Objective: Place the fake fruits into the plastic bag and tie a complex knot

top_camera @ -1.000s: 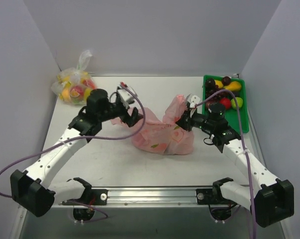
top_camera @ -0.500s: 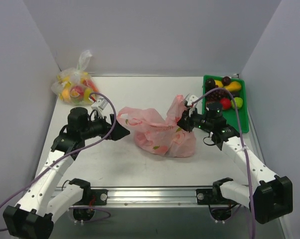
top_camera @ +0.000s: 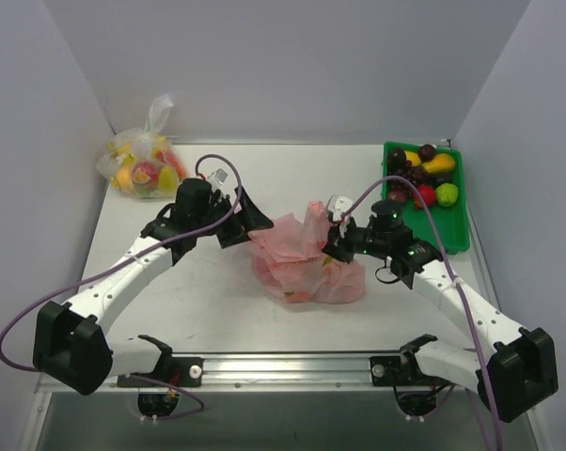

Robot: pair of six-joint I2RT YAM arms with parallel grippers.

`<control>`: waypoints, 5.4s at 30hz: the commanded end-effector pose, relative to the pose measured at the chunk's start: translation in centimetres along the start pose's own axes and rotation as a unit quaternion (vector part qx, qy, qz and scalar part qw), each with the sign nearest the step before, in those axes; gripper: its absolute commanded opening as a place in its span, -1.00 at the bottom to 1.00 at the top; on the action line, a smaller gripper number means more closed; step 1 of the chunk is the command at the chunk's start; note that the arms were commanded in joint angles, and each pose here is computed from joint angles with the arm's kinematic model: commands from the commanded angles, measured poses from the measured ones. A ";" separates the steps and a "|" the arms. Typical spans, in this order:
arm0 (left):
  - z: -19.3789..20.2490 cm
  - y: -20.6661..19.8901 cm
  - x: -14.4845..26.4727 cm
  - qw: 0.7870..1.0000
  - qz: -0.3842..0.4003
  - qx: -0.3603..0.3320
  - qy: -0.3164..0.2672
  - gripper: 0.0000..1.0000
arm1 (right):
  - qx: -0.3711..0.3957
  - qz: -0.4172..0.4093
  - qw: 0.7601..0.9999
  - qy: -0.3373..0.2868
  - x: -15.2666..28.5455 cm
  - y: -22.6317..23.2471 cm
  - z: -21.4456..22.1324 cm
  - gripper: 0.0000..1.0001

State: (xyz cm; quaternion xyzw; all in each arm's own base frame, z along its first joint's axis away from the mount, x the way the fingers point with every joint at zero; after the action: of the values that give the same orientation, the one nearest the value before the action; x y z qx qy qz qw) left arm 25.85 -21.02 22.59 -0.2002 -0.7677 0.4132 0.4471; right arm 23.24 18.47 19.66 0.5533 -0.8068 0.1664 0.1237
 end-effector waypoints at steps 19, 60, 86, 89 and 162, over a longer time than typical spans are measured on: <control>2.7 -0.8 3.2 0.985 -0.167 0.050 -0.015 0.95 | 0.053 0.020 0.998 0.014 -0.1 0.2 -1.6 -1.00; -4.7 -1.0 -8.0 0.993 0.011 0.030 -0.115 -0.72 | 0.053 -0.048 0.997 0.009 2.0 4.2 -0.6 -1.00; 4.8 -1.8 2.6 0.636 0.372 -0.669 0.102 -1.00 | -0.200 0.075 0.970 0.117 1.5 -1.3 -1.4 -1.00; 3.9 -0.9 3.2 0.689 0.301 -0.659 0.037 -1.00 | -0.177 0.084 0.973 0.119 2.3 -0.9 -0.4 -1.00; -2.4 3.6 -3.3 0.989 -0.133 -0.068 -0.012 0.56 | 0.057 0.018 0.992 0.109 2.7 6.1 0.6 -1.00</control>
State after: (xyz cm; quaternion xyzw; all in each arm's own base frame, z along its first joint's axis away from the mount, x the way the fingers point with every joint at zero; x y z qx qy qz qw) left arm 28.15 -19.25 16.51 -0.0877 -0.8046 0.2834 0.5145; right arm 16.99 17.93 19.11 0.5161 -0.7898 0.2748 0.1853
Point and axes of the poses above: each gripper's point midway between its finger pads, its own x axis back along the fingers, its own y axis along the line the jaws close on, z = x × y, the point moved 5 cm from there along x, back along the fingers, and after that the axes turned 7 degrees about x, right-handed, at the moved point
